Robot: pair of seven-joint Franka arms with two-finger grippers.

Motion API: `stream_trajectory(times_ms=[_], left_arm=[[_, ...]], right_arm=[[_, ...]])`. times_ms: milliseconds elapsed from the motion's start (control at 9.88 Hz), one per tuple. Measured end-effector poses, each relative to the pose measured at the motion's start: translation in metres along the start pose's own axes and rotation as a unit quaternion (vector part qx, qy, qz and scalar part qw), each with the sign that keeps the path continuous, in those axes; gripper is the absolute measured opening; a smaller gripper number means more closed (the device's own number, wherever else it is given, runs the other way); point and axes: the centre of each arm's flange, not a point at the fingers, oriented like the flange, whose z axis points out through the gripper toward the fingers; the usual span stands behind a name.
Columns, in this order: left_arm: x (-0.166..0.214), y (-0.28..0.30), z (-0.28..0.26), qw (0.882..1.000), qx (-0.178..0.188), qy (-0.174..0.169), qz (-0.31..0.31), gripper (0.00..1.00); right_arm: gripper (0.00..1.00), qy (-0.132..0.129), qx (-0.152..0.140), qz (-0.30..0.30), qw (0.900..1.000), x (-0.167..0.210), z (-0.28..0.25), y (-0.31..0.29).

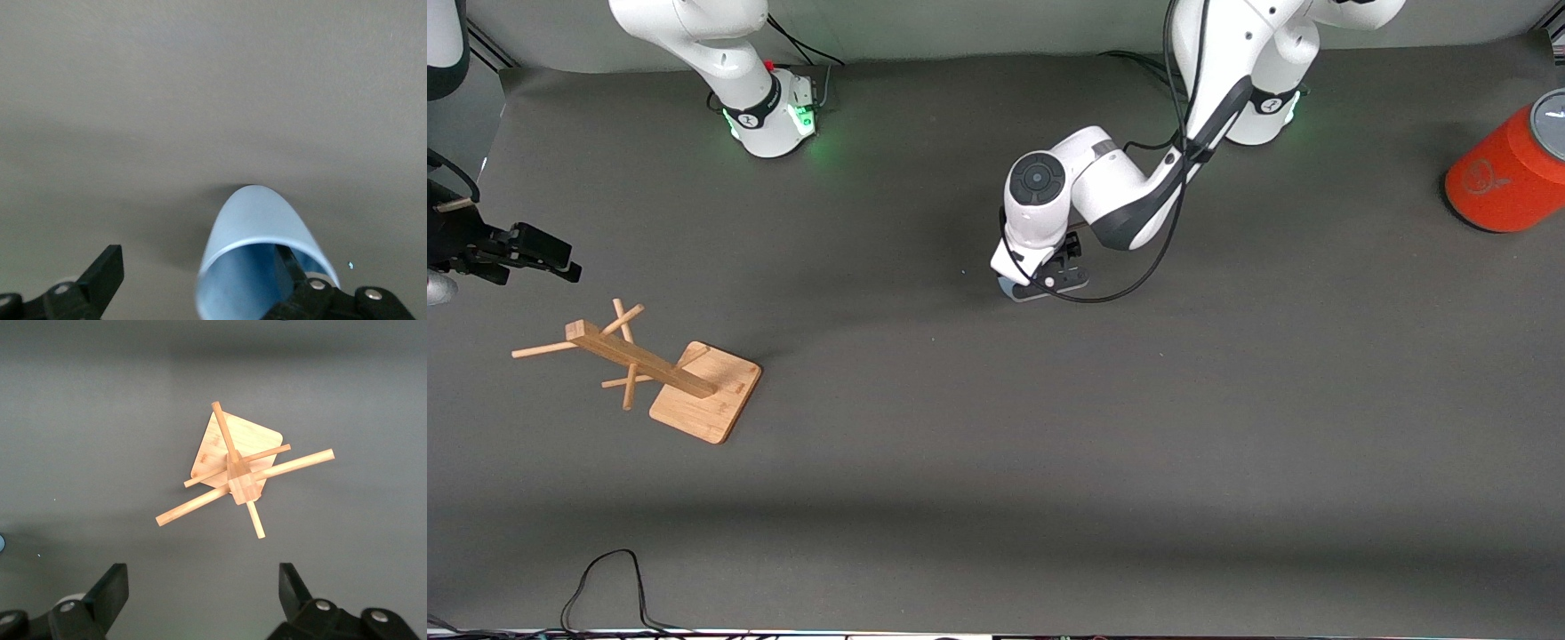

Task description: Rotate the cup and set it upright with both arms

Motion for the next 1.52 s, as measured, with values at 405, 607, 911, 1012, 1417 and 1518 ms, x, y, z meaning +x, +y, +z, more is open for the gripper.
stream_trajectory(times_ms=[405, 607, 911, 1012, 1417, 1518], left_arm=[[0.041, -0.032, -0.107, 0.999, 0.016, 0.033, -0.006, 1.0], [0.106, -0.093, -0.162, 0.999, 0.01, 0.052, -0.011, 1.0], [0.188, -0.219, -0.205, 0.998, 0.028, 0.05, 0.009, 1.0], [0.203, -0.254, -0.218, 0.998, 0.032, 0.049, 0.011, 1.0], [0.232, -0.358, -0.267, 0.998, 0.042, 0.014, 0.044, 1.0], [0.237, -0.391, -0.28, 0.998, 0.029, 0.011, 0.048, 1.0]], right_arm=[[1.0, 0.0, 0.0, -0.003, 1.0, 0.0, 0.0, -0.003], [1.0, 0.0, 0.0, -0.003, 1.0, 0.0, 0.0, -0.004], [1.0, 0.0, 0.0, -0.003, 1.0, 0.0, 0.0, -0.004], [1.0, 0.0, 0.0, -0.003, 1.0, 0.0, 0.0, -0.004], [1.0, 0.0, -0.003, -0.003, 1.0, 0.0, 0.0, -0.003], [1.0, 0.001, -0.004, -0.004, 1.0, 0.0, 0.0, -0.004]])
